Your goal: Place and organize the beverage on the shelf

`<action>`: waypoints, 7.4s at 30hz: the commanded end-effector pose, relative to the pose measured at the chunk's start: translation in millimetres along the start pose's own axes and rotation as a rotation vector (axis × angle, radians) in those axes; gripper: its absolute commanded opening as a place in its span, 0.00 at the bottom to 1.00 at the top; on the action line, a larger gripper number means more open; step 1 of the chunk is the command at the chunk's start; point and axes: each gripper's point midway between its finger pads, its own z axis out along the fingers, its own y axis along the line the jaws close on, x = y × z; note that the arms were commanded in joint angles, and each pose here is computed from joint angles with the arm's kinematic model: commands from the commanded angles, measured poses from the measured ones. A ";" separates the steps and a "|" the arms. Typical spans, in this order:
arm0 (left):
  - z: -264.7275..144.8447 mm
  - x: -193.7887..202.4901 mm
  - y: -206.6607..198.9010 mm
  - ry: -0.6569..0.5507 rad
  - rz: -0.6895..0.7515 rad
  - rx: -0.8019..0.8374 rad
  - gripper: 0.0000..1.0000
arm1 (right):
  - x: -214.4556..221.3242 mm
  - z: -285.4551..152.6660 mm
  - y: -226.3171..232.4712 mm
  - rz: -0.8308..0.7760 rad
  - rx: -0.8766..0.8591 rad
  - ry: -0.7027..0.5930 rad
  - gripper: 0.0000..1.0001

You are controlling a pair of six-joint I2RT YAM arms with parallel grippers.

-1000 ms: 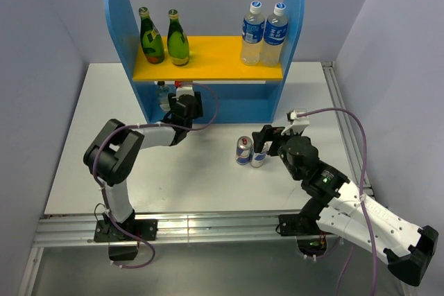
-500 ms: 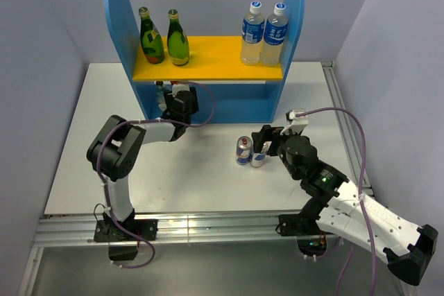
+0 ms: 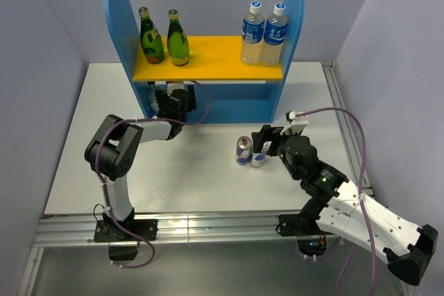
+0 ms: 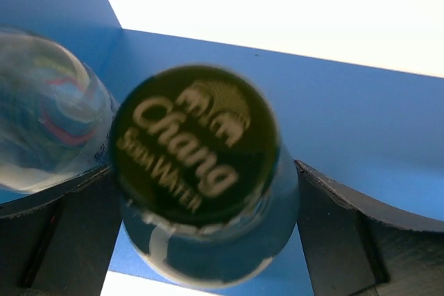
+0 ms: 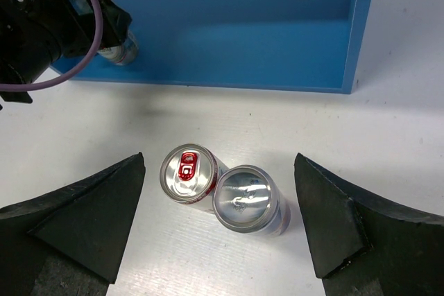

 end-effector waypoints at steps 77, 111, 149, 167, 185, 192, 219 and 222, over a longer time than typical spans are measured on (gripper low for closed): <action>-152.1 3.9 -200.6 -0.093 0.028 0.507 0.00 | -7.4 -2.3 4.3 0.030 -0.019 -0.031 0.95; -129.7 -25.5 -169.9 -0.058 -0.055 0.491 0.99 | 13.0 -18.0 -14.9 0.122 0.085 0.057 1.00; -254.6 -53.7 -76.1 -0.093 -0.140 0.542 0.99 | 82.0 72.6 -37.9 0.146 0.374 -0.036 0.00; -257.4 -60.8 -44.5 -0.141 -0.161 0.481 0.99 | 3.1 157.2 -11.8 0.038 0.410 -0.139 0.00; -256.2 -66.1 -34.9 -0.159 -0.177 0.467 0.99 | -1.4 229.7 -43.7 0.011 0.486 -0.107 0.00; -256.0 -65.8 -35.5 -0.159 -0.175 0.469 0.99 | -11.6 223.8 -46.4 0.079 0.498 -0.174 0.00; -255.4 -65.7 -31.5 -0.163 -0.177 0.457 0.99 | -21.9 253.2 -24.3 0.149 0.424 -0.229 0.98; -255.3 -64.7 -32.0 -0.163 -0.175 0.460 0.99 | -19.6 248.5 -24.7 0.150 0.419 -0.222 0.99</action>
